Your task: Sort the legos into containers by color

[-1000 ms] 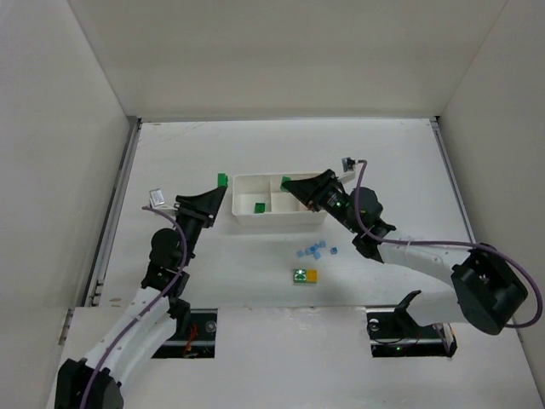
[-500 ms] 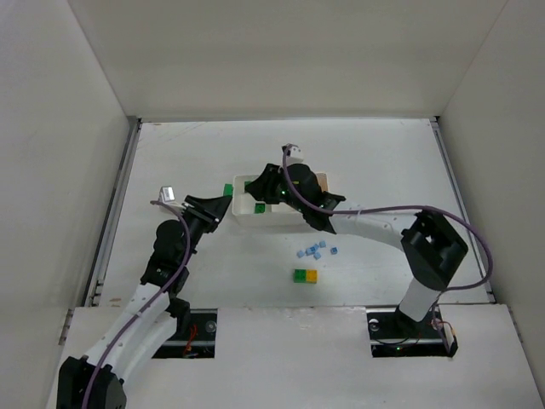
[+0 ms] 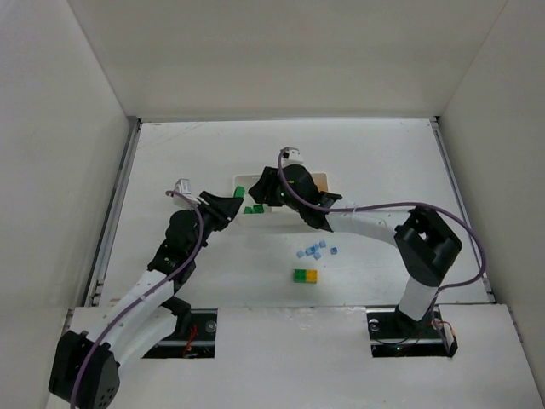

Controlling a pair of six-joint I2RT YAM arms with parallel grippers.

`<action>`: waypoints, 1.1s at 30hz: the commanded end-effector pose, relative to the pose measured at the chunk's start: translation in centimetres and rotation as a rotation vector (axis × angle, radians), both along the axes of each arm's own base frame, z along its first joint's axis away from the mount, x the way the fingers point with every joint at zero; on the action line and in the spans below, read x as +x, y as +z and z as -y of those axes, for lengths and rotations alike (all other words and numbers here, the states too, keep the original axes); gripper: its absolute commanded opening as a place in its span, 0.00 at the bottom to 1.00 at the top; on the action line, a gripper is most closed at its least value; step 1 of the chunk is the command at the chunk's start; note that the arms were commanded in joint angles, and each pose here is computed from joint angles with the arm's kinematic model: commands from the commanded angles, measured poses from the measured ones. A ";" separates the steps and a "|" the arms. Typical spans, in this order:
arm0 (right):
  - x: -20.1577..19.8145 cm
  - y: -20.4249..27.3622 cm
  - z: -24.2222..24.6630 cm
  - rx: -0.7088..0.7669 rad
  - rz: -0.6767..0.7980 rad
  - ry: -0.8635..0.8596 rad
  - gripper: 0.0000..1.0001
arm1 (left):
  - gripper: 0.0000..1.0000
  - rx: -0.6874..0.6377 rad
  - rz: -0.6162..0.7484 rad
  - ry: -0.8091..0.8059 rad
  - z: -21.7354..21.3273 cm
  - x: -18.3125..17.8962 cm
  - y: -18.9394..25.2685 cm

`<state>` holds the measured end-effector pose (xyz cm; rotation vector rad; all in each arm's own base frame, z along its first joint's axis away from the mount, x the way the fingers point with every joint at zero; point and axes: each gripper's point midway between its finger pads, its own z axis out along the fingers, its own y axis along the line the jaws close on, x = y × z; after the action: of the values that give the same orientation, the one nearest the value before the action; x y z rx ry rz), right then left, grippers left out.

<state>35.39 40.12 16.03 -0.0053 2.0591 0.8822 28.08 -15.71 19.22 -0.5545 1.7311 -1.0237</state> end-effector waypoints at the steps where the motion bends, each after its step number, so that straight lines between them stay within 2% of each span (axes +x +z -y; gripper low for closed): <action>1: 0.3 4.0 2.1 0.066 0.076 -0.048 0.55 | 0.17 0.035 0.078 -0.016 1.1 0.9 2.8; 6: -2.5 3.6 6.2 0.068 0.081 -0.086 0.35 | 0.17 0.152 0.043 -0.063 3.2 2.3 1.7; 11: -7.0 0.9 9.5 -0.010 0.051 -0.093 0.33 | 0.18 0.326 -0.037 -0.072 4.3 3.9 -1.2; 16: -11.8 -2.1 12.6 -0.146 0.007 -0.089 0.40 | 0.22 0.495 -0.091 -0.038 4.1 4.9 -3.3; 20: -15.2 -3.7 13.8 -0.257 -0.027 -0.039 0.47 | 0.24 0.563 -0.114 -0.035 4.1 5.3 -4.0; 24: -18.0 -4.4 13.8 -0.356 -0.029 0.042 0.57 | 0.28 0.594 -0.131 -0.047 4.3 5.3 -4.7; 29: -21.3 -5.6 13.0 -0.541 -0.002 0.210 0.70 | 0.43 0.598 -0.135 -0.052 4.6 5.3 -4.7; 33: -22.4 -6.6 12.5 -0.647 0.016 0.305 0.75 | 0.44 0.586 -0.119 -0.048 4.5 5.3 -4.0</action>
<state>12.93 27.87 8.96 -0.5692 2.2957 0.4425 32.48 -19.86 12.17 -0.2042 2.1168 -0.4557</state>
